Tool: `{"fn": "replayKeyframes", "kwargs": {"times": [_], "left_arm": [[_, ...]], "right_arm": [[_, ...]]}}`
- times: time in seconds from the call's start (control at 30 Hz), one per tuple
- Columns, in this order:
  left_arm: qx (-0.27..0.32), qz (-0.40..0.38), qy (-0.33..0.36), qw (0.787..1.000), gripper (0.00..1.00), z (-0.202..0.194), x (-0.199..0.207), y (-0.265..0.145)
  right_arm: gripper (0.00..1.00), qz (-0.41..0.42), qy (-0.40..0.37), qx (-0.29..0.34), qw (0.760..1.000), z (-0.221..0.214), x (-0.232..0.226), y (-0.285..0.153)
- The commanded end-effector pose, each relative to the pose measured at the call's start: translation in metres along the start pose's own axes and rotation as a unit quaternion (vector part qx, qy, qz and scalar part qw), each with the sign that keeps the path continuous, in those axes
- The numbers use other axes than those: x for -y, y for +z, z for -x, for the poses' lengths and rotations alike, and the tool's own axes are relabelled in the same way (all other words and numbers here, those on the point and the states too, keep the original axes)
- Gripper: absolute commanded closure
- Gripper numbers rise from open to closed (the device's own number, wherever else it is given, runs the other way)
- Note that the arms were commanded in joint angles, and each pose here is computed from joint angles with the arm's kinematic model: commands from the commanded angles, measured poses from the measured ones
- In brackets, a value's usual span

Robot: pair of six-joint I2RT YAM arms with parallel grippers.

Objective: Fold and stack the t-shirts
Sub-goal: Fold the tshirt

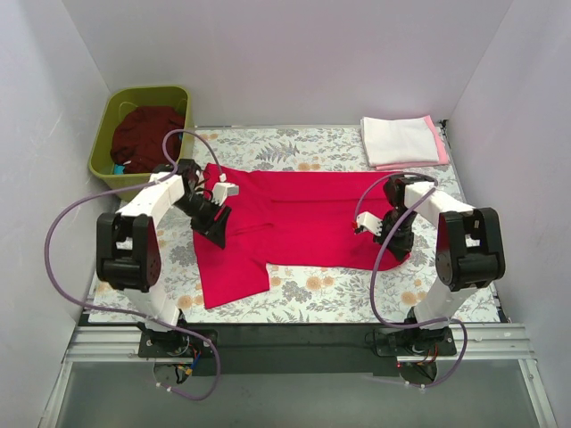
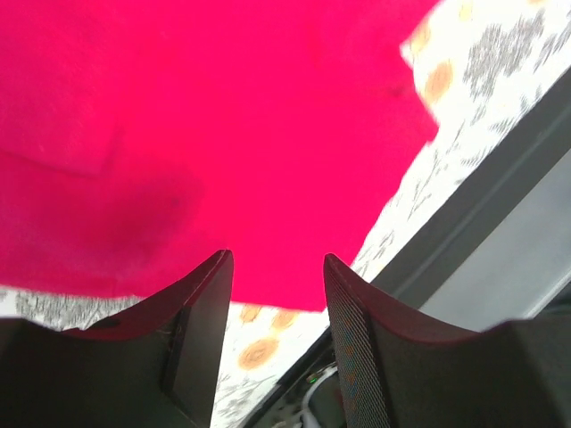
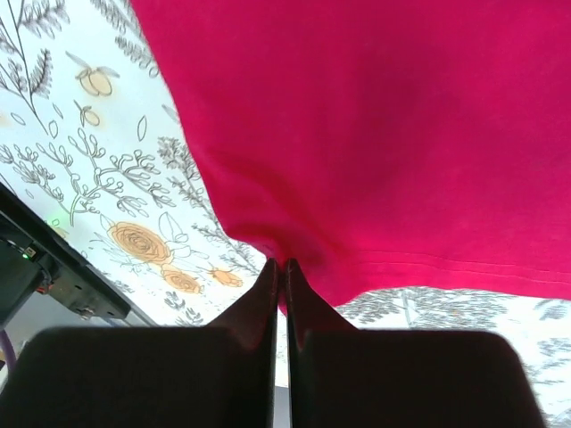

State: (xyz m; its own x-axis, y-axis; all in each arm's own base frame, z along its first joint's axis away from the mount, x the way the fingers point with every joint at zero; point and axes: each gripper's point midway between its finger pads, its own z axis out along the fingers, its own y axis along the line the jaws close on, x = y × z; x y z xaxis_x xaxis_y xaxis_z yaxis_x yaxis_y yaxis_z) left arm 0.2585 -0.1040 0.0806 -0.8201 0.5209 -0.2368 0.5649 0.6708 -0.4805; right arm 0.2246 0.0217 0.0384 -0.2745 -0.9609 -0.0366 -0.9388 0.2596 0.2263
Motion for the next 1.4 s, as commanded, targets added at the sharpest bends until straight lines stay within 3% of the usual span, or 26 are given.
{"fn": "replayKeyframes", "kwargs": {"times": [0.0, 0.1, 0.2, 0.23, 0.33, 0.63, 0.8, 1.2, 1.3, 1.37], "left_arm": [[-0.003, 0.024, 0.101, 0.995, 0.56, -0.023, 0.007, -0.017], [-0.015, 0.030, 0.143, 0.989, 0.57, -0.043, 0.008, -0.013], [-0.022, 0.032, 0.158, 0.987, 0.57, -0.053, 0.006, -0.007], [-0.026, 0.030, 0.160, 0.986, 0.57, -0.056, 0.006, -0.006], [-0.035, 0.021, 0.168, 0.985, 0.57, -0.063, 0.008, -0.003], [-0.033, 0.013, 0.164, 0.986, 0.56, -0.059, 0.008, -0.002], [-0.027, 0.015, 0.158, 0.987, 0.55, -0.057, 0.007, -0.001], [-0.026, 0.037, 0.155, 0.987, 0.54, -0.060, 0.001, 0.002], [-0.021, 0.041, 0.158, 0.986, 0.54, -0.059, 0.001, 0.000], [-0.013, 0.038, 0.166, 0.985, 0.54, -0.059, 0.004, 0.001]], "right_arm": [[0.99, -0.016, -0.015, -0.003, 1.000, -0.009, -0.003, -0.002], [0.99, -0.025, -0.017, -0.003, 1.000, -0.013, -0.005, 0.004], [0.86, -0.032, -0.016, -0.002, 0.999, -0.017, -0.009, 0.007], [0.73, -0.033, -0.015, 0.000, 0.999, -0.017, -0.010, 0.006], [0.61, -0.052, -0.016, 0.009, 0.998, -0.016, -0.010, -0.002], [0.54, -0.094, -0.052, 0.032, 0.994, -0.011, -0.010, -0.017], [0.41, -0.095, -0.046, 0.019, 0.994, -0.016, -0.006, 0.004], [0.50, -0.093, -0.037, 0.007, 0.995, -0.024, -0.008, 0.042], [0.60, -0.107, -0.035, -0.010, 0.994, -0.033, -0.007, 0.051], [0.71, -0.115, -0.034, -0.011, 0.993, -0.035, -0.007, 0.054]]}}
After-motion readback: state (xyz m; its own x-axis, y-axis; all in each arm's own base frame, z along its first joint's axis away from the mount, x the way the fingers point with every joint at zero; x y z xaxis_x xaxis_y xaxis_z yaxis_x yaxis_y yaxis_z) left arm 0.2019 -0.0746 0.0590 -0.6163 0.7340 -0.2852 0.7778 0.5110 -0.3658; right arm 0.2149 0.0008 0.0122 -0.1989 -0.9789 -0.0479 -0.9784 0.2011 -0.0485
